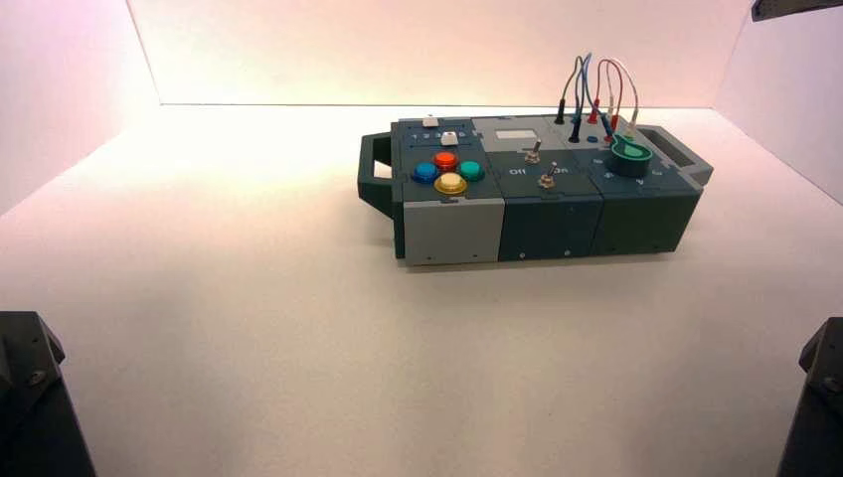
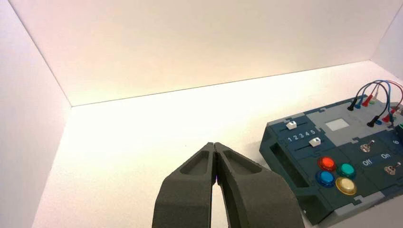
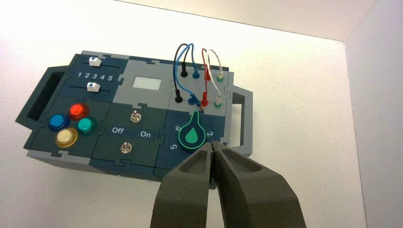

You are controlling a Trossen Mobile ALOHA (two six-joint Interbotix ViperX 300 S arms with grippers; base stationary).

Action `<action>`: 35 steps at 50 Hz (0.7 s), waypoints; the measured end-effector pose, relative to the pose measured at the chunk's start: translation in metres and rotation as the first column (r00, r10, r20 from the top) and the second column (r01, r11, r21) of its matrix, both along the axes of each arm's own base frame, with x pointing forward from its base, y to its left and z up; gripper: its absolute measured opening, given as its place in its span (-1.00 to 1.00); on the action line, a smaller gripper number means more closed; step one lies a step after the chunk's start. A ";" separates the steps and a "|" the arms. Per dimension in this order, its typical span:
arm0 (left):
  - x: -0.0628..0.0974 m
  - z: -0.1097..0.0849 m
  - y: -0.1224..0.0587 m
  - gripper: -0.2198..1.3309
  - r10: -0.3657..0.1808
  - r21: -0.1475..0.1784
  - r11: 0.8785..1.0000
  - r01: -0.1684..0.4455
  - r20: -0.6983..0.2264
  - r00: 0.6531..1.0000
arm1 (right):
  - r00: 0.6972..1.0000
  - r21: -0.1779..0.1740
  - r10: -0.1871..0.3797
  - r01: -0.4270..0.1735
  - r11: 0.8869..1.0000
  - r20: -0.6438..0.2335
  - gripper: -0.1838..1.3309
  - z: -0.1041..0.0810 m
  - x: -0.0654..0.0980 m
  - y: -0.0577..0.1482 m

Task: Flip the bottom switch off with the right gripper.

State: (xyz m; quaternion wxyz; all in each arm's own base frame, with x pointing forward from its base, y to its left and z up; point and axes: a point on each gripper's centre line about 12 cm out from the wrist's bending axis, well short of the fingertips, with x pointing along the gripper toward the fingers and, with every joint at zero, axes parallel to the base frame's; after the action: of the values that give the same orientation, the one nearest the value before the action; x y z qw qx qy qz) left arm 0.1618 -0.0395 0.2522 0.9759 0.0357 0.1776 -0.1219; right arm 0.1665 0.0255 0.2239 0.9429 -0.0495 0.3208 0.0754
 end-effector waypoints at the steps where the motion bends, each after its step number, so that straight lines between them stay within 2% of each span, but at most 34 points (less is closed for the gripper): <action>1: 0.000 0.000 0.000 -0.91 -0.001 0.003 1.000 0.001 0.001 1.000 | 1.000 0.000 0.000 0.000 1.000 0.000 -0.95 0.000 0.000 0.000; 21: 0.001 -0.002 0.000 -0.91 -0.001 0.003 1.000 0.001 -0.009 1.000 | 1.000 0.000 0.002 -0.002 1.000 0.000 -0.95 0.000 0.000 0.000; 25: 0.006 -0.008 -0.002 -0.91 0.001 0.005 1.000 0.000 -0.048 0.999 | 1.000 0.001 0.003 -0.003 1.000 0.000 -0.95 0.000 0.000 0.001; 35: 0.031 -0.034 -0.013 -0.91 -0.009 0.008 1.000 0.011 -0.251 0.968 | 1.000 0.010 0.002 -0.002 1.000 -0.002 -0.95 0.000 0.000 0.001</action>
State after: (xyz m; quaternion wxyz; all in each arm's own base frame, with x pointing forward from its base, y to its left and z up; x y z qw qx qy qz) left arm 0.1926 -0.0527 0.2180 0.9447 0.0257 0.3000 -0.1296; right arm 0.1663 0.0267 0.2239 0.9428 -0.0447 0.3212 0.0779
